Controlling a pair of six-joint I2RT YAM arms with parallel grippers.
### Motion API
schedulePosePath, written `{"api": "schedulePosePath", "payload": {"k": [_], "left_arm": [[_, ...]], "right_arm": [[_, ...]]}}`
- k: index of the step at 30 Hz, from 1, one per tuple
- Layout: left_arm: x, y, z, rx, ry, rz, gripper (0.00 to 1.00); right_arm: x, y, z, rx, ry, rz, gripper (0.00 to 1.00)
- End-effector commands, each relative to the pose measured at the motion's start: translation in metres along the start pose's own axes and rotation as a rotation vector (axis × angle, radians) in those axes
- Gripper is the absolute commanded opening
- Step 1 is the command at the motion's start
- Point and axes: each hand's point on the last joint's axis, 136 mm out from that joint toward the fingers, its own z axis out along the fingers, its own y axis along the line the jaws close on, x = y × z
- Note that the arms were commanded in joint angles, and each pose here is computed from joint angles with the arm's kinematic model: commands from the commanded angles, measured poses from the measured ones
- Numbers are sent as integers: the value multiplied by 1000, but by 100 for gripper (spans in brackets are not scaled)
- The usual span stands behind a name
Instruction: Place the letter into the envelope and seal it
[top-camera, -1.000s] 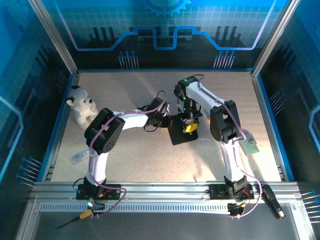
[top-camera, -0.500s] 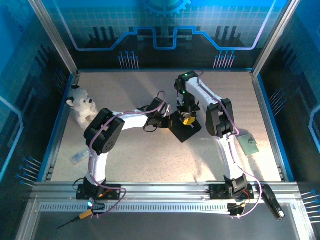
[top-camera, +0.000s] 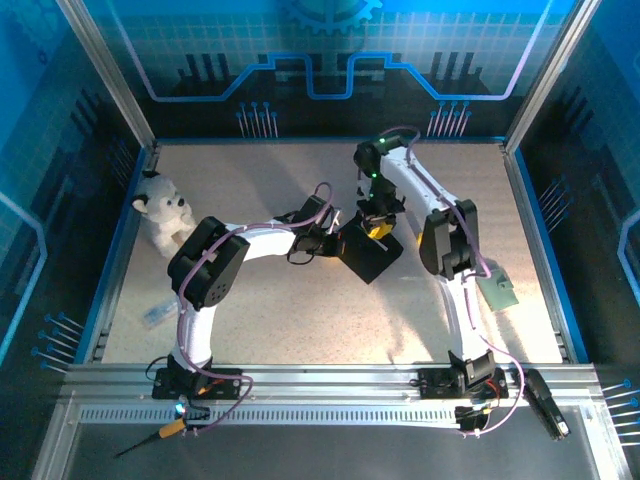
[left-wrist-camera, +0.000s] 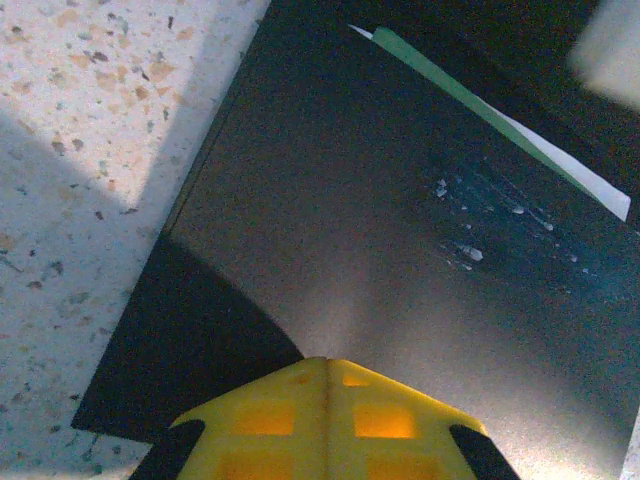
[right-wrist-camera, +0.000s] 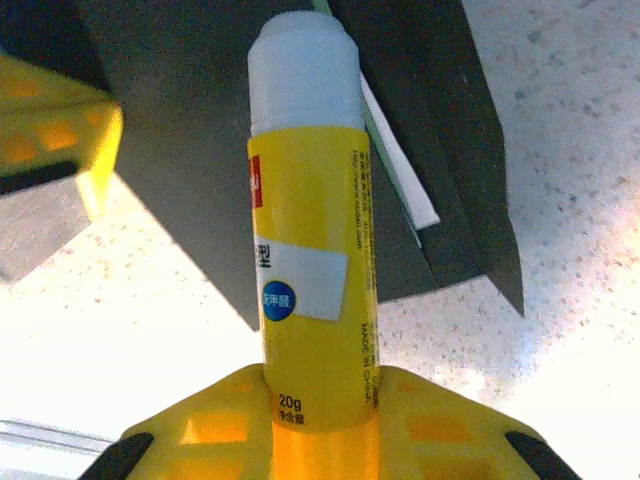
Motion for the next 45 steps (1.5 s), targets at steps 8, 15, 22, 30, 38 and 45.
{"api": "schedulePosePath", "payload": {"k": [8, 15, 22, 30, 38, 45], "left_arm": [[34, 16, -4, -69, 116, 123, 0], [29, 14, -7, -72, 109, 166, 0], [25, 11, -9, -63, 104, 181, 0], [25, 7, -10, -54, 98, 184, 0], [29, 4, -9, -51, 104, 191, 0], [35, 1, -6, -53, 117, 202, 0]], "right_arm": [[54, -8, -3, 1, 92, -26, 1], [74, 5, 15, -35, 177, -54, 1], [85, 10, 33, -43, 250, -68, 1], [72, 3, 52, -17, 276, -65, 1], [49, 2, 65, -22, 278, -62, 1], [21, 5, 68, -36, 241, -53, 1]]}}
